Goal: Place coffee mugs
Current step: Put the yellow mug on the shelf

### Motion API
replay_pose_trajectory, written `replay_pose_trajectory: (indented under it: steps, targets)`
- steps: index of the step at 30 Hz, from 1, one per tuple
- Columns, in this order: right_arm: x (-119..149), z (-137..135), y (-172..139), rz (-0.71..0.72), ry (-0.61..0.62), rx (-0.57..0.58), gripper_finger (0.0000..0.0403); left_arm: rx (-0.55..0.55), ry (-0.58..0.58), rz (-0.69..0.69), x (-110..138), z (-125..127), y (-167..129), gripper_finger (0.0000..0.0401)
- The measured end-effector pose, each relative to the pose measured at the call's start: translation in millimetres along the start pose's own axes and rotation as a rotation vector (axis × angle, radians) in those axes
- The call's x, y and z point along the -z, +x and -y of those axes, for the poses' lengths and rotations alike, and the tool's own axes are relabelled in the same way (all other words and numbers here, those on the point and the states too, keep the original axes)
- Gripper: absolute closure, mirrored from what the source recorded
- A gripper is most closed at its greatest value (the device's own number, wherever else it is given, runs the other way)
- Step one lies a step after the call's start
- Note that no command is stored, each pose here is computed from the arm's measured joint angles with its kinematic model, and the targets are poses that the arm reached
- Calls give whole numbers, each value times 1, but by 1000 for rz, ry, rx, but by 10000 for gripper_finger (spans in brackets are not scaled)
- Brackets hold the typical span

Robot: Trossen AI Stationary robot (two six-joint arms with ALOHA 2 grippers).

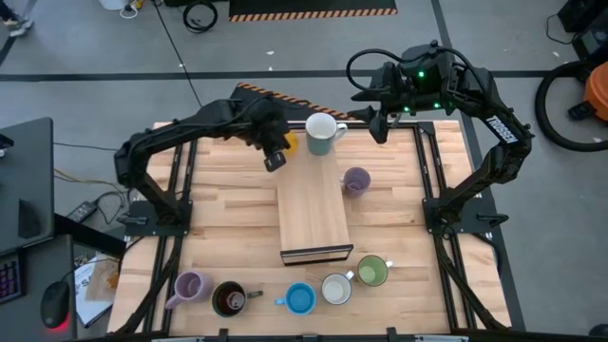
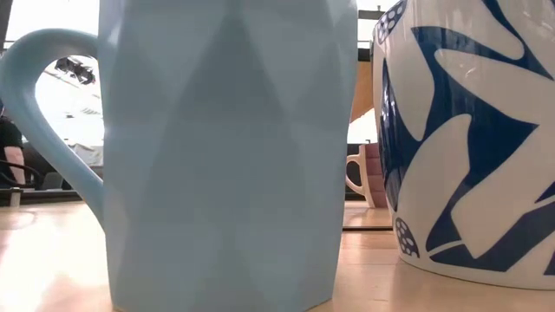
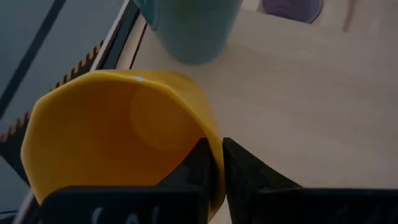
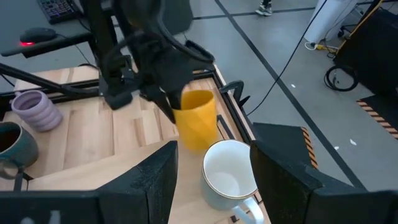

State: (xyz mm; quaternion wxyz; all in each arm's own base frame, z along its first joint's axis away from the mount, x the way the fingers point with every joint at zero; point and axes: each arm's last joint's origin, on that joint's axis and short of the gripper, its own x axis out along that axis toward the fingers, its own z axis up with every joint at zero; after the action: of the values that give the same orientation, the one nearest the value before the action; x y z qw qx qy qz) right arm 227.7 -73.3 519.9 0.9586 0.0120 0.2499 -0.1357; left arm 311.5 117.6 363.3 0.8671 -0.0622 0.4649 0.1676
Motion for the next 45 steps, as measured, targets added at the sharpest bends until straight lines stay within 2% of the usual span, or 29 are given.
replay_pose_trajectory:
  steps: [5, 16, 31, 40, 45]
  targets:
    - [0, 0, 0, 4, 13, 1, 196, -35, 67, -57, -11, -1, 12, 370]
    - [-2, 0, 0, 25, 16, 2, 196, -47, 73, -162, -16, -1, 25, 369]
    - [-4, 0, 0, 39, 16, 1, 196, -50, 100, -159, -17, -1, 28, 358]
    - [-4, 0, 0, 40, 16, 1, 196, -65, 111, -132, -20, 4, 29, 338]
    - [-4, 0, 0, 39, 14, 1, 196, -70, 81, -106, -22, 3, 29, 319]
